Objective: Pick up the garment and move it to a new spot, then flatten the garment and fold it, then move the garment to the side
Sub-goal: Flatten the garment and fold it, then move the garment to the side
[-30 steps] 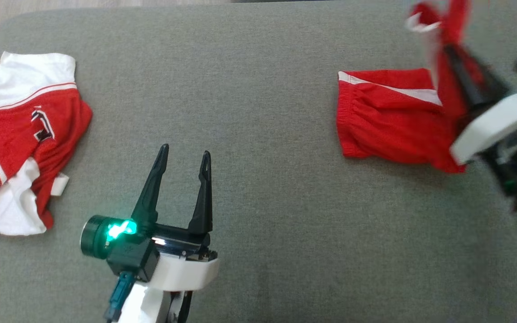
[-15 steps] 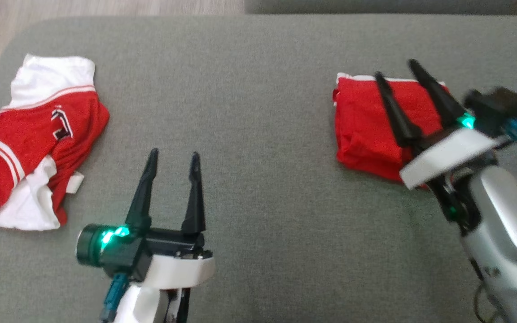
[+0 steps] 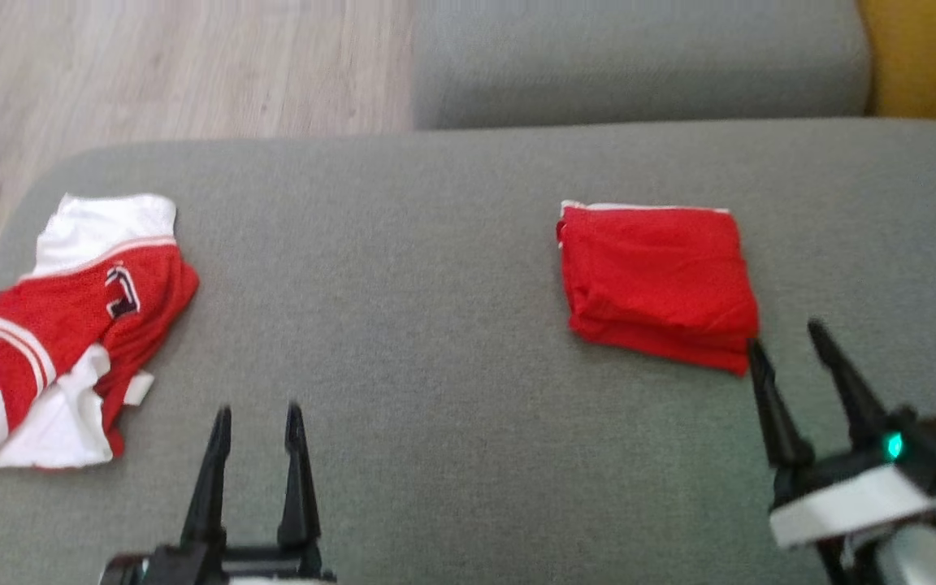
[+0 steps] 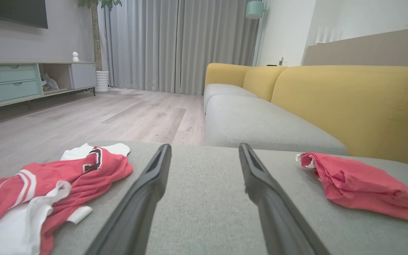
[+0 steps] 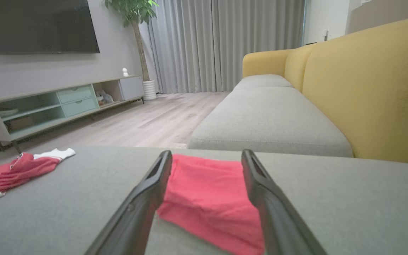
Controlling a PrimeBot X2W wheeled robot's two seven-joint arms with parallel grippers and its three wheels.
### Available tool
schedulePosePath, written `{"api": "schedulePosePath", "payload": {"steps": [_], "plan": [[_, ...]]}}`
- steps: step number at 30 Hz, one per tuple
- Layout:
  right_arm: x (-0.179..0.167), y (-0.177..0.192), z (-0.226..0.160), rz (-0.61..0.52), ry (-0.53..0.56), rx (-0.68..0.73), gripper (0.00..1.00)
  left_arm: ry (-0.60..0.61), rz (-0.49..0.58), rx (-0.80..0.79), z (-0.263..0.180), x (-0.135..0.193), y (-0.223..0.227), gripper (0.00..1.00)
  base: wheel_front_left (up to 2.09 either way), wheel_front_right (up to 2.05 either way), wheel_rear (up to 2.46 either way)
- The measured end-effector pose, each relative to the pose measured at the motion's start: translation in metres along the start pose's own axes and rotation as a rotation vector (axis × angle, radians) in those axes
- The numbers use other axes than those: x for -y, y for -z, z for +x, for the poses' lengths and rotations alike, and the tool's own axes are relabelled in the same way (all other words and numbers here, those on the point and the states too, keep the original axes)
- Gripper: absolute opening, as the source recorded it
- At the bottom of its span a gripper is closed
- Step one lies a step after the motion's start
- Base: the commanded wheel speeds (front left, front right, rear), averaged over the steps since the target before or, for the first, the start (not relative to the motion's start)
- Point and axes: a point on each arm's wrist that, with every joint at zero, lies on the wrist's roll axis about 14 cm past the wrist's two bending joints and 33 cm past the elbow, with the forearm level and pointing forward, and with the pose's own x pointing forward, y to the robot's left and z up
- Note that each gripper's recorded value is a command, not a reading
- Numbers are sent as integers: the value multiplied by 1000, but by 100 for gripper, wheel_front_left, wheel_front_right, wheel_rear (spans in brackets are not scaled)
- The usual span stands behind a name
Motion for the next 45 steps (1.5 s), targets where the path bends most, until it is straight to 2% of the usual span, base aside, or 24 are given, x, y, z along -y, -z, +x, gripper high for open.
{"api": "schedulePosePath", "payload": {"steps": [5,12,38,42,45], "plan": [[-3,9,-25,-28,41,-22,100,10,-1,-25,-15,1,7,100,0,0,0],[1,1,-26,-37,78,10,100,36,14,-6,-15,3,2,100,0,0,0],[-2,13,-29,-41,82,-26,100,34,-5,-60,-15,1,18,100,0,0,0],[3,21,-25,-34,91,-53,100,36,-20,-66,-13,1,19,100,0,0,0],[10,46,-24,-21,107,-129,100,42,-23,-83,-7,1,23,100,0,0,0]]}}
